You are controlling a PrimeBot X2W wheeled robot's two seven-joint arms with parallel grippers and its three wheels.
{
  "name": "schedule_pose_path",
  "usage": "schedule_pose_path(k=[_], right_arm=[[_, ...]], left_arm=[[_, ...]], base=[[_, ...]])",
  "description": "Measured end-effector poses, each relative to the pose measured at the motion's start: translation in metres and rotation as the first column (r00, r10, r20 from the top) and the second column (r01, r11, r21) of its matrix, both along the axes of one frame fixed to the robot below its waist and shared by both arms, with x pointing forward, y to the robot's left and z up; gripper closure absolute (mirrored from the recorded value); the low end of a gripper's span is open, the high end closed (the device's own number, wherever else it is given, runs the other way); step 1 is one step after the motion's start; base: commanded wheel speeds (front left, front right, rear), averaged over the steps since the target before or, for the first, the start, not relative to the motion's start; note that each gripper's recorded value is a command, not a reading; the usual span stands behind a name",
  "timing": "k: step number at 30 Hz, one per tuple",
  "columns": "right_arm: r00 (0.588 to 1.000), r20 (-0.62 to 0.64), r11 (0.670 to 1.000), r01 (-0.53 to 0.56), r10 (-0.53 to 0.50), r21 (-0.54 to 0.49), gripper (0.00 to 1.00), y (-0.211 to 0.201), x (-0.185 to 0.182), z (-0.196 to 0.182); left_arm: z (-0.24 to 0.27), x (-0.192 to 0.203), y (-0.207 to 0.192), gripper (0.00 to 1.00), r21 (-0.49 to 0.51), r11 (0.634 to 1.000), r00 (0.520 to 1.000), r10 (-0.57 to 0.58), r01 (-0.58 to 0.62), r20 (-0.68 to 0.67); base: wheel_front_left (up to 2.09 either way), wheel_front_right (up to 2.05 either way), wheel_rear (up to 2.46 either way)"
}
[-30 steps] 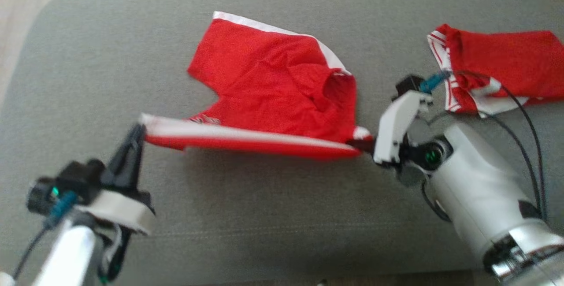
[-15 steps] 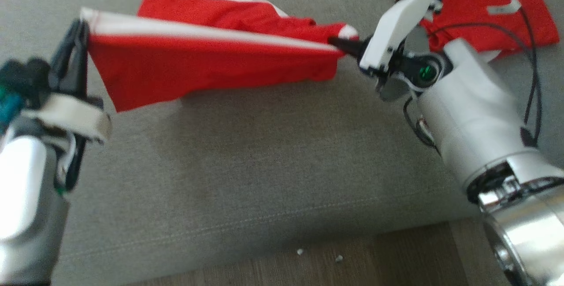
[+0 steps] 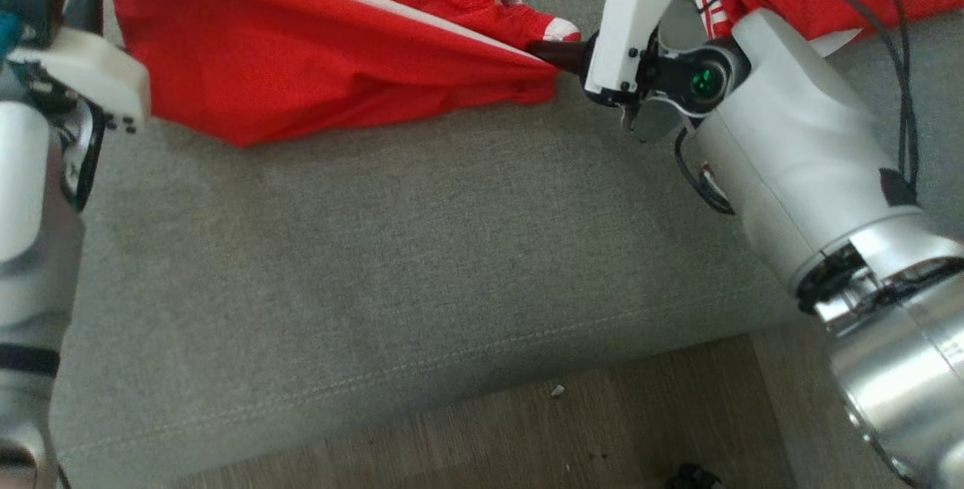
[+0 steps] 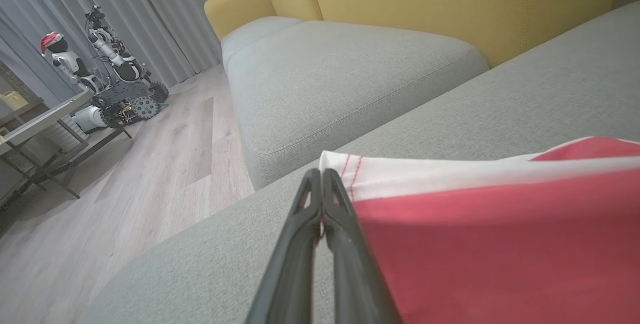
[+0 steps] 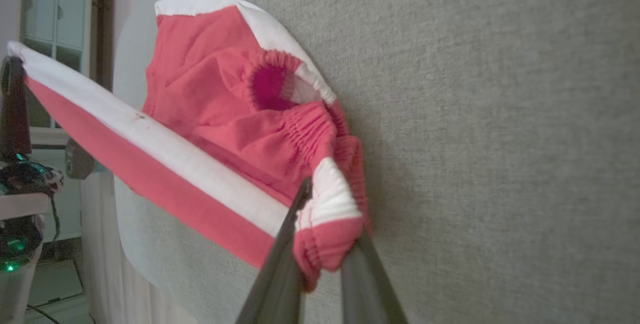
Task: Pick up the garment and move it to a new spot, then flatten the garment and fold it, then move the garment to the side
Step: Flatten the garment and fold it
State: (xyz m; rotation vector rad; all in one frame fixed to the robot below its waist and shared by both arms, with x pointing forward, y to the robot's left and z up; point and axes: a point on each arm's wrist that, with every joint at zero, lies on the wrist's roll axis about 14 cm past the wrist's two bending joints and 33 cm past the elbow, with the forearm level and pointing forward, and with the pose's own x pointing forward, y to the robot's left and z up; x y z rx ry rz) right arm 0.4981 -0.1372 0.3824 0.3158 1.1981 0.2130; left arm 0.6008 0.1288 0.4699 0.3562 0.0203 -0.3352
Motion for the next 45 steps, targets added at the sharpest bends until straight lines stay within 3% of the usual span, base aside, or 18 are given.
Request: schedule_pose_path(k=[16,17,18,25,26,27,38,41,45], right_arm=[[0.999,0.002,0.997,-0.035,0.036,-0.063,1.00,-0.007,0.030,0.006],[0.999,0.005,0.997,-0.032,0.032,-0.065,0.67,-0.008,0.031,0.005],[0.999,0.018,0.997,-0.026,0.028,-0.070,0.00,-0.010,0.035,0.005],[0.992,0.099,0.997,0.079,-0.077,-0.016,0.00,-0.019,0.054,0.005],[0.991,0.099,0.996,0.087,-0.086,-0.009,0.00,-0.019,0.055,0.004],[0.989,0.108,0.995,0.099,-0.099,0.001,0.00,-0.019,0.057,0.005],[0.915,0.345,0.978,0.198,-0.208,0.063,0.00,-0.027,0.098,0.044],[0.880,0.430,0.979,0.198,-0.202,0.055,0.00,-0.028,0.106,0.058],[0.796,0.582,0.985,0.160,-0.166,0.063,0.00,-0.016,0.118,0.094]], left_arm=[[-0.007,0.041,-0.012,1.00,0.080,0.997,1.000,-0.011,0.012,-0.010],[-0.010,0.043,-0.013,1.00,0.085,0.996,1.000,-0.014,0.015,-0.015],[-0.012,0.044,-0.014,1.00,0.087,0.996,1.000,-0.015,0.016,-0.020],[-0.036,0.047,-0.007,1.00,0.109,0.994,0.997,0.015,-0.007,-0.072],[-0.037,0.048,-0.005,0.08,0.113,0.993,0.997,0.026,-0.017,-0.073],[-0.037,0.049,-0.004,0.00,0.115,0.993,0.997,0.031,-0.023,-0.071],[-0.024,0.057,-0.004,0.00,0.104,0.993,0.998,0.054,-0.050,-0.030],[-0.012,0.058,-0.005,0.00,0.088,0.995,0.998,0.056,-0.056,-0.005],[0.023,0.060,-0.006,0.00,-0.004,0.997,0.995,0.071,-0.071,0.066]], base=[[0.00,0.00,0.00],[0.00,0.00,0.00],[0.00,0.00,0.00],[0.00,0.00,0.00],[0.00,0.00,0.00],[0.00,0.00,0.00],[0.00,0.00,0.00],[0.00,0.00,0.00],[0.00,0.00,0.00]])
